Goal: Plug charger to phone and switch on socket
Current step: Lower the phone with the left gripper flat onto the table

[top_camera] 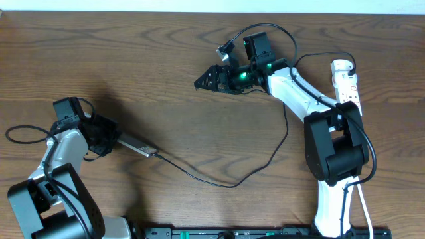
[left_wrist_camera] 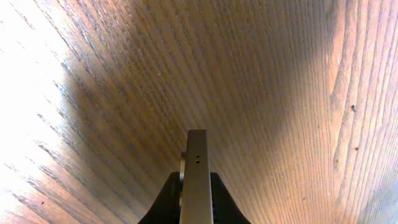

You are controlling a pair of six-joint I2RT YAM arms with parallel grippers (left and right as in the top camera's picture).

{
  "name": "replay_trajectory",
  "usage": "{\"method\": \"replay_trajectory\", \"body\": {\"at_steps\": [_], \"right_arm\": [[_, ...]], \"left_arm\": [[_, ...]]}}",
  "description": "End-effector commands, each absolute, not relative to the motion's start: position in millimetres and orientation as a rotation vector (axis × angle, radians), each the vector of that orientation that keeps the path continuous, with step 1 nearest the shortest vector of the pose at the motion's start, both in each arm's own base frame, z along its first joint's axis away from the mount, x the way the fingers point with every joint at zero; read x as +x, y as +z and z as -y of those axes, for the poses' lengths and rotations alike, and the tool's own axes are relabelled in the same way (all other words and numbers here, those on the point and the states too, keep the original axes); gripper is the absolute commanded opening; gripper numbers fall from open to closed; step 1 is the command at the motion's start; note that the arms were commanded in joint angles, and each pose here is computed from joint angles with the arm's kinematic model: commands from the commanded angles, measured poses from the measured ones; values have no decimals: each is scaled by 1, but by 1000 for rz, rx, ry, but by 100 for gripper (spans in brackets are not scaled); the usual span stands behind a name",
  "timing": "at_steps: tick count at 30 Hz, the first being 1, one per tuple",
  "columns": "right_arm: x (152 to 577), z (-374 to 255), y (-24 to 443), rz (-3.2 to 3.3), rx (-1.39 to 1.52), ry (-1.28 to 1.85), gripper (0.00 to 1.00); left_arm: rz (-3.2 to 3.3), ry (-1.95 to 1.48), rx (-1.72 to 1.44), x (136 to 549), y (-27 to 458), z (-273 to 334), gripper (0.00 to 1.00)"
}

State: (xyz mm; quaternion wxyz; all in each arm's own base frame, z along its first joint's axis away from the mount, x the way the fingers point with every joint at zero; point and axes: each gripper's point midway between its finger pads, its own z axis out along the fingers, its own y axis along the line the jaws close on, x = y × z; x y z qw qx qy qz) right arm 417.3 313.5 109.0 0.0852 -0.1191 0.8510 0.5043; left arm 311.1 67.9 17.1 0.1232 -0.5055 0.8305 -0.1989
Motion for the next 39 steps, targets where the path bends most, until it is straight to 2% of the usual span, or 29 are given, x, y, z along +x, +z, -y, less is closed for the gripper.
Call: {"method": "replay_trajectory", "body": {"at_steps": [1,17,21,27,32,39], "right_arm": [[419,-314,113,-2516,-385,1494,99],[418,-313,113,-2520,-383,1494,99],[418,-313,113,-2520,-383,1495,99],[418,-313,113,-2520,-383,1495,99],[418,-313,113,-2521,-382,1495,99],[418,-313,112,-2523,-381,1495,99]], "left_arm": [[-2401,-571,-1445,318,25,-73,8],[-2420,-559,-1362,322,27,-74,8],[-2428,-559,-1369,319,26,-73,16],[-2439,-559,-1379,316,25,-72,17],[-2439,-559,-1380,316,25,-72,29],[-2450,-559,-1390,313,23,-70,31]]}}
